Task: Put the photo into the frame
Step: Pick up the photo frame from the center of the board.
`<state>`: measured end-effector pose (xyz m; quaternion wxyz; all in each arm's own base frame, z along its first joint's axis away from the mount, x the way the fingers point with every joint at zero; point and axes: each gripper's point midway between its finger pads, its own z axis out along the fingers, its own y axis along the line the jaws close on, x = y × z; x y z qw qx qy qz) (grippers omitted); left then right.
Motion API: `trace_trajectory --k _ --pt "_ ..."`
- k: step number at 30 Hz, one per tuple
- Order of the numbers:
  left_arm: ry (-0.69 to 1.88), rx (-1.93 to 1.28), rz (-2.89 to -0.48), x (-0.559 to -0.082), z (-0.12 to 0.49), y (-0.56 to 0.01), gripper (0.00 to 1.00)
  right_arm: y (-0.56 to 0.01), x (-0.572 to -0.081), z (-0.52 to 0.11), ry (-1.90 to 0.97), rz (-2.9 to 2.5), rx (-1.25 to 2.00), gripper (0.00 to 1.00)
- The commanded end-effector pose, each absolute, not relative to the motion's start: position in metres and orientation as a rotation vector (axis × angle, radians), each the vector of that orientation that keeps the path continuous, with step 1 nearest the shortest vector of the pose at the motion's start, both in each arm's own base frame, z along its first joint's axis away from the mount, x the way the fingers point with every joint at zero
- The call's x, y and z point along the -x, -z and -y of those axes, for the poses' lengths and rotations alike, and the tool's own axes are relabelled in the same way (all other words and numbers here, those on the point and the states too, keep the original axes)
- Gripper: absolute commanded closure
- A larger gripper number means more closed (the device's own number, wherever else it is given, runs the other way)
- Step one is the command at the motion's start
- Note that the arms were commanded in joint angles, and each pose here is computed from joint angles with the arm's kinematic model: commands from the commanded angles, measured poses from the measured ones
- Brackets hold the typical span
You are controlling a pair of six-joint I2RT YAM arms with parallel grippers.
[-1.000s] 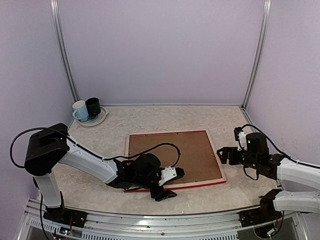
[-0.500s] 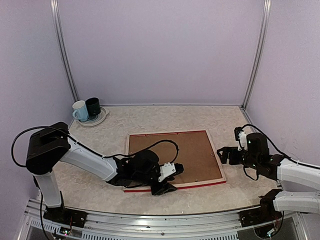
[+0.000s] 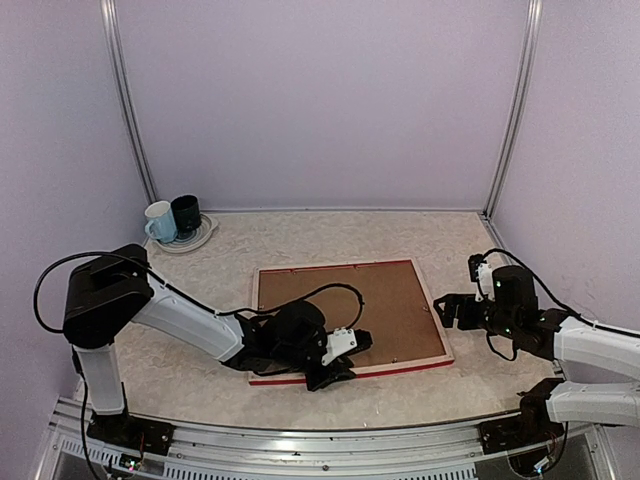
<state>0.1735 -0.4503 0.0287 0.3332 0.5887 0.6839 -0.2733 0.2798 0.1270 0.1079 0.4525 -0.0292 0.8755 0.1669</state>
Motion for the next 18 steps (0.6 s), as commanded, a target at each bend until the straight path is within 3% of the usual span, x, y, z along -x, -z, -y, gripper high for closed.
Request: trace_trajectory --k 1,4,8,18 --pt "0.692 -1.573 -1.829 -0.173 0.446 -0.012 0.81 -0.111 -0.281 -0.125 -0.418 -2.153 0.055 0.01" --pt "0.685 -1.567 -1.831 -0.174 0.446 -0.012 0.93 -0.113 -0.281 -0.122 -0.405 -2.168 0.031 0.01" --pt "0.677 -1.548 -1.829 -0.177 0.447 -0.020 1.00 -0.113 -0.280 -0.117 -0.375 -2.214 -0.007 0.01" --pt "0.682 -1.472 -1.801 -0.184 0.451 -0.066 1.00 -0.106 -0.269 -0.125 -0.525 -2.328 -0.074 0.01"
